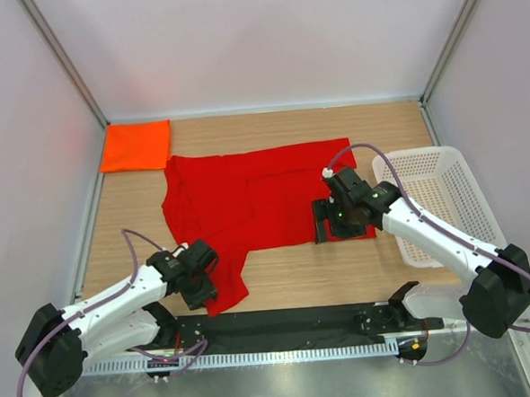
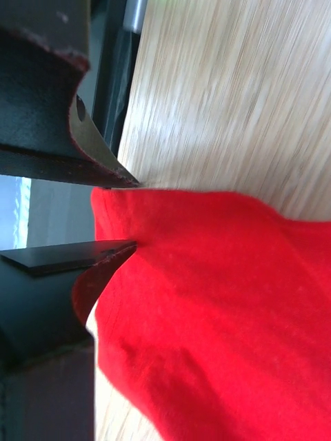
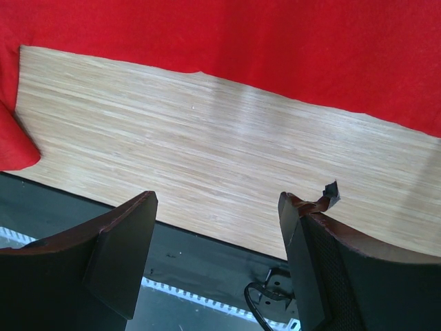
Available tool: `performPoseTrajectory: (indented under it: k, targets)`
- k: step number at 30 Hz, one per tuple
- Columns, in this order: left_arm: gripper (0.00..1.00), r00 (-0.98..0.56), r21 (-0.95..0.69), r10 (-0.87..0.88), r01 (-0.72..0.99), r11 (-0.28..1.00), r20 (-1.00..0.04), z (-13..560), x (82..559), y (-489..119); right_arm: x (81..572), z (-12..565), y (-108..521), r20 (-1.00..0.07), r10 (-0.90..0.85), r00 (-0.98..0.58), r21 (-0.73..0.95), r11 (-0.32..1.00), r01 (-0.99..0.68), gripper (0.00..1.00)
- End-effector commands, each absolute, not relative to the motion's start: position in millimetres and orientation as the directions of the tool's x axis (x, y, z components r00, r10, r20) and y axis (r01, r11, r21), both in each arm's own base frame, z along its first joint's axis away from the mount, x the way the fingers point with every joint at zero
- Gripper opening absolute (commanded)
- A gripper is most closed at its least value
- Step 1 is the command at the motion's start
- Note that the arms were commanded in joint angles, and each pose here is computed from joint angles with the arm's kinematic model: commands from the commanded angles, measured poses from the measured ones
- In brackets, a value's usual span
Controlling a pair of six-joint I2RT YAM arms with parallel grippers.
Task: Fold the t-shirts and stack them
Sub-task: Fold the tshirt
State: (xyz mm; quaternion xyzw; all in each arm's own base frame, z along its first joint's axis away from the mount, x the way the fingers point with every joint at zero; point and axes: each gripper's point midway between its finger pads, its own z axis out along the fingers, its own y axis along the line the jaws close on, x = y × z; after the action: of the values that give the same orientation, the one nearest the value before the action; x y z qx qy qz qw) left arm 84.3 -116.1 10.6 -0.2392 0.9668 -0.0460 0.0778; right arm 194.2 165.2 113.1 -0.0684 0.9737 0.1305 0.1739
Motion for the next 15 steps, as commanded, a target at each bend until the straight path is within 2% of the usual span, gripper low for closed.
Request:
performPoseTrajectory:
  k: [1,4,5,10,15]
  targets:
    - [0.37,-0.852,-0.151,-0.515,-0.499,0.853,-0.095,-3,83,-124,202,115,169,-0.378,-0.062,-0.924,0.241,0.957,-0.163,0.78]
    - [0.29,-0.858,-0.142,-0.503,-0.488,0.861,-0.104,-6,85,-123,200,105,166,-0.344,-0.028,-0.938,0.237,0.965,-0.115,0.76]
    - [0.22,-0.859,-0.123,-0.499,-0.486,0.865,-0.112,-6,85,-120,200,104,165,-0.337,-0.022,-0.941,0.238,0.965,-0.108,0.75]
    - [0.02,-0.86,-0.061,-0.471,-0.468,0.881,-0.199,10,95,-105,203,98,159,-0.316,0.007,-0.949,0.233,0.97,-0.07,0.73]
    - [0.0,-0.833,-0.021,-0.489,-0.501,0.865,-0.261,34,96,-87,207,85,133,-0.257,0.073,-0.964,0.174,0.984,0.029,0.72]
